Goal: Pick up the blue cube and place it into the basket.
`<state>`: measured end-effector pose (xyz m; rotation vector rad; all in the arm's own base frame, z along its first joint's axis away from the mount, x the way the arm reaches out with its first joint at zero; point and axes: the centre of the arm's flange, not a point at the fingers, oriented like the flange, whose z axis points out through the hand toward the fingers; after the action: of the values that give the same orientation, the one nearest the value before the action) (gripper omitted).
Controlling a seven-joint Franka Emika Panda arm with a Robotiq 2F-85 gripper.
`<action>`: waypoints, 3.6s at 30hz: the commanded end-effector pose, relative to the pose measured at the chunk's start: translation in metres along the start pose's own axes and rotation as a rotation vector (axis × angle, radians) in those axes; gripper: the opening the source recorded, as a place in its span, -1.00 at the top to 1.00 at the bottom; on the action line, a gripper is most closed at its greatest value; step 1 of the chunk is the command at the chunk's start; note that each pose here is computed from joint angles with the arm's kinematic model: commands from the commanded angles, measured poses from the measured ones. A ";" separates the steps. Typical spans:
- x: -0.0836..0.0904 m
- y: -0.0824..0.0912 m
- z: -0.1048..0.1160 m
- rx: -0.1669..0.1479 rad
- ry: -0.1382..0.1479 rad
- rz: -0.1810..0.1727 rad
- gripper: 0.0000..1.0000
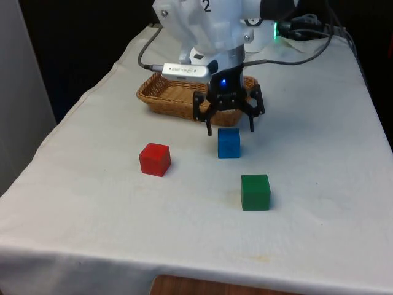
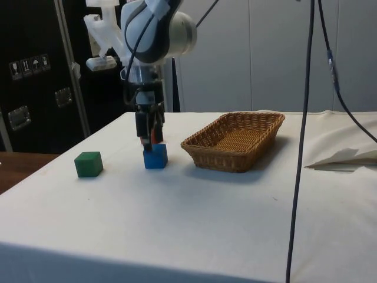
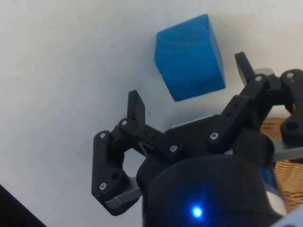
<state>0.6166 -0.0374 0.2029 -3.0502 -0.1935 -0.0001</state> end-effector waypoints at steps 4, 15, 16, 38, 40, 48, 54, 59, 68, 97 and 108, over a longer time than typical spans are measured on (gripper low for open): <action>0.003 0.001 0.008 0.002 0.006 0.007 -1.00; 0.004 0.000 0.031 -0.016 0.009 0.016 -1.00; 0.002 0.001 0.030 -0.013 0.003 0.013 -1.00; 0.003 0.001 0.044 -0.025 0.013 0.017 0.98; 0.003 0.000 0.044 -0.025 0.013 0.017 0.98; 0.005 0.001 0.026 -0.025 0.018 0.017 0.97; 0.006 0.000 0.010 -0.015 0.018 0.015 0.97; 0.006 -0.001 -0.010 -0.014 0.017 0.015 0.97; 0.007 -0.003 -0.043 -0.003 0.020 0.013 0.97; -0.030 -0.001 -0.124 0.024 0.017 0.007 0.97; -0.063 0.008 -0.125 0.029 0.011 0.002 0.97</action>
<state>0.5547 -0.0645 0.3250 -3.0138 -0.1869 0.0019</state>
